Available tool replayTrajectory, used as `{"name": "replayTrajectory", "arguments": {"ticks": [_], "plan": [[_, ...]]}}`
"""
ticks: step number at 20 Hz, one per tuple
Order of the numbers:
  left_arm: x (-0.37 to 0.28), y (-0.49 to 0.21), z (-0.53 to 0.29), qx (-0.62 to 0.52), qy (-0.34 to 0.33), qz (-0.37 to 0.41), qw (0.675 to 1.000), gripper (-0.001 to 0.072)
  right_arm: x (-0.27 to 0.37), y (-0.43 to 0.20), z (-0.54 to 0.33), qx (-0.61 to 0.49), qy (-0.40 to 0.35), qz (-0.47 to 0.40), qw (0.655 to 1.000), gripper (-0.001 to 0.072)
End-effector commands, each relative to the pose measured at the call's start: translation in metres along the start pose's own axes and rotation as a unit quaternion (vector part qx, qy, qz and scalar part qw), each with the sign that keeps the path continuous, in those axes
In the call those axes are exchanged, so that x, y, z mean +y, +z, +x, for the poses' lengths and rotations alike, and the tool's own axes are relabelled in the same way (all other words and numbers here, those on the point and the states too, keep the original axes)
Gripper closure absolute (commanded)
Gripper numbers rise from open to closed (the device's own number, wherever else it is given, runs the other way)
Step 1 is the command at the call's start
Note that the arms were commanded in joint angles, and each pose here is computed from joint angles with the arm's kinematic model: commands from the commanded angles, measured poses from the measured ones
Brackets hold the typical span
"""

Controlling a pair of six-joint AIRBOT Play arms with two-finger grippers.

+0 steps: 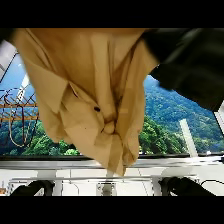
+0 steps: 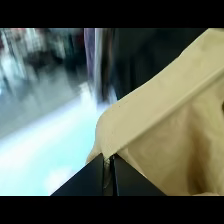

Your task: Fold the clothes and pants, and hang the long-sleeved shirts on hangers.

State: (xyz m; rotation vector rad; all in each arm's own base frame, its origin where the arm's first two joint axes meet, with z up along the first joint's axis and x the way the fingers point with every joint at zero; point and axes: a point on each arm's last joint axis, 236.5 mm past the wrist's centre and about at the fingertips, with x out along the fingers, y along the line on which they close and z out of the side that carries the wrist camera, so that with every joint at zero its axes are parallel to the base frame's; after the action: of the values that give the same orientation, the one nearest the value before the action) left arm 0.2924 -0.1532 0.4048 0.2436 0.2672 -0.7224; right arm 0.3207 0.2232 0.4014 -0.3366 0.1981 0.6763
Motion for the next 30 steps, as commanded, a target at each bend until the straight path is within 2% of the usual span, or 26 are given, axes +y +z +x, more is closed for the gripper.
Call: {"name": "replayTrajectory", "arguments": {"ticks": [1, 3, 5, 9, 12, 13, 14, 15, 16, 17, 19, 23, 25, 30], "plan": [[0.069, -0.156, 0.052, 0.225, 0.076, -0.045, 0.97, 0.0673, -0.043, -0.109, 0.056, 0.147, -0.058, 0.063, 0.985, 0.0681], [0.063, -0.208, 0.086, 0.265, 0.039, -0.088, 0.959, 0.0673, -0.066, -0.17, 0.08, 0.207, -0.071, 0.113, 0.969, 0.0681], [0.055, -0.24, 0.11, 0.278, 0.014, -0.123, 0.953, 0.0673, -0.063, -0.217, 0.097, 0.249, -0.049, 0.159, 0.954, 0.0681], [0.041, -0.257, 0.139, 0.263, -0.03, -0.154, 0.952, 0.0673, -0.019, -0.268, 0.131, 0.279, 0.026, 0.196, 0.94, 0.0681], [0.039, -0.269, 0.148, 0.274, -0.043, -0.164, 0.947, 0.0669, 0.001, -0.291, 0.149, 0.289, 0.043, 0.213, 0.932, 0.0681], [0.04, -0.273, 0.149, 0.28, -0.046, -0.165, 0.945, 0.0596, 0.007, -0.294, 0.153, 0.291, 0.05, 0.216, 0.93, 0.0681], [0.041, -0.277, 0.149, 0.284, -0.047, -0.17, 0.942, 0.0415, 0.01, -0.293, 0.155, 0.29, 0.052, 0.215, 0.931, 0.0681], [0.042, -0.277, 0.148, 0.283, -0.048, -0.176, 0.941, 0.0281, 0.014, -0.291, 0.157, 0.288, 0.056, 0.212, 0.932, 0.0681], [0.042, -0.274, 0.146, 0.276, -0.052, -0.187, 0.941, 0.0247, 0.02, -0.29, 0.158, 0.288, 0.063, 0.205, 0.933, 0.0681], [0.044, -0.27, 0.142, 0.268, -0.053, -0.198, 0.941, 0.0247, 0.026, -0.289, 0.159, 0.289, 0.071, 0.192, 0.935, 0.0681], [0.058, -0.263, 0.125, 0.255, -0.034, -0.21, 0.943, 0.0247, 0.034, -0.287, 0.161, 0.288, 0.078, 0.186, 0.936, 0.0681], [0.114, -0.268, 0.06, 0.239, 0.055, -0.254, 0.936, 0.0248, 0.035, -0.287, 0.161, 0.288, 0.079, 0.186, 0.936, 0.0681], [0.146, -0.286, 0.018, 0.239, 0.109, -0.296, 0.918, 0.0249, 0.035, -0.286, 0.161, 0.288, 0.079, 0.186, 0.936, 0.0681], [0.199, -0.365, -0.07, 0.233, 0.228, -0.411, 0.851, 0.025, 0.034, -0.285, 0.162, 0.283, 0.08, 0.174, 0.94, 0.068]]}}
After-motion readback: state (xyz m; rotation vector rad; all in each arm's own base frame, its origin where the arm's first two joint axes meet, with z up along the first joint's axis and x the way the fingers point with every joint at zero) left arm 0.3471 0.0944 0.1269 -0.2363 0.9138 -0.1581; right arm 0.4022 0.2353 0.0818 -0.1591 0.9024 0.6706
